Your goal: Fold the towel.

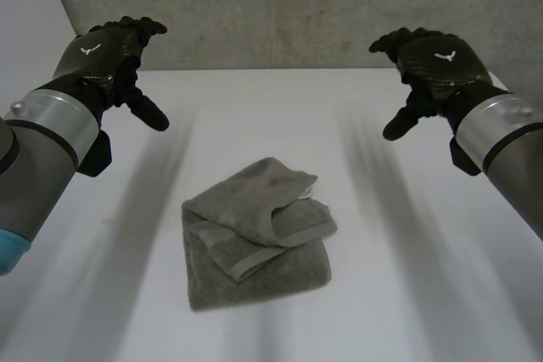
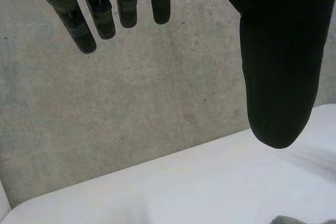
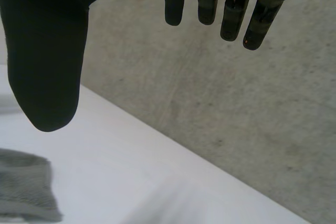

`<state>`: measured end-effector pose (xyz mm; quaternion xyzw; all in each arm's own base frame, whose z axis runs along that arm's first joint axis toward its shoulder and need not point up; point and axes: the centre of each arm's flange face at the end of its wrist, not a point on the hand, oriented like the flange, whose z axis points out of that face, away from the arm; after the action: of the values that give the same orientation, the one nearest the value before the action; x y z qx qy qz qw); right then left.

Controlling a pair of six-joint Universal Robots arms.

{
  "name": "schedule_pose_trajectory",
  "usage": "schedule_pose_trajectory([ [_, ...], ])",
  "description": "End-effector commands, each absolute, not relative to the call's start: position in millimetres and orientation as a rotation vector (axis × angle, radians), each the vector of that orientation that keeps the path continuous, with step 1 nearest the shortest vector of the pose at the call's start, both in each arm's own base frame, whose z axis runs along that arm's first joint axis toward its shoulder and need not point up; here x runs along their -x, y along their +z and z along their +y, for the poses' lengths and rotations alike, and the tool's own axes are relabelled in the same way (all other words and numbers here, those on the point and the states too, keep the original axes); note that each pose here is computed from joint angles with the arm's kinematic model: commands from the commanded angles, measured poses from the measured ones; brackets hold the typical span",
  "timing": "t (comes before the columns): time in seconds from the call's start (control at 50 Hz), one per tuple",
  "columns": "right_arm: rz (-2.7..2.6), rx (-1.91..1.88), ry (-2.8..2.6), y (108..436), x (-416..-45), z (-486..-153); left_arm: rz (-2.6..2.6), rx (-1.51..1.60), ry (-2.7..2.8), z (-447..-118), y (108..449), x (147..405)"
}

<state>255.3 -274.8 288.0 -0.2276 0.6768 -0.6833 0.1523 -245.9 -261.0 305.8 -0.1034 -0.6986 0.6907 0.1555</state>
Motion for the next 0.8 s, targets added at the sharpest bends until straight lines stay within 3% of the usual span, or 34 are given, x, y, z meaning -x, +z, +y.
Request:
schedule_pose_trajectory([
  [0.02,1.968,0.951,-1.594,228.6,-314.4,-236.6,-2.106,0.376,1.945,-253.6,291.0,239.6],
  [0.2,1.977,0.932,-1.602,227.7,-313.0,-237.4,-2.123,0.398,1.939,-251.4,285.3,239.2],
  [0.46,2.014,0.578,-2.083,294.2,-246.1,-289.7,-2.107,0.398,1.950,-249.9,289.3,239.7],
  [0.8,2.014,0.567,-2.109,299.0,-241.7,-290.5,-2.102,0.399,1.953,-251.6,290.0,240.9],
])
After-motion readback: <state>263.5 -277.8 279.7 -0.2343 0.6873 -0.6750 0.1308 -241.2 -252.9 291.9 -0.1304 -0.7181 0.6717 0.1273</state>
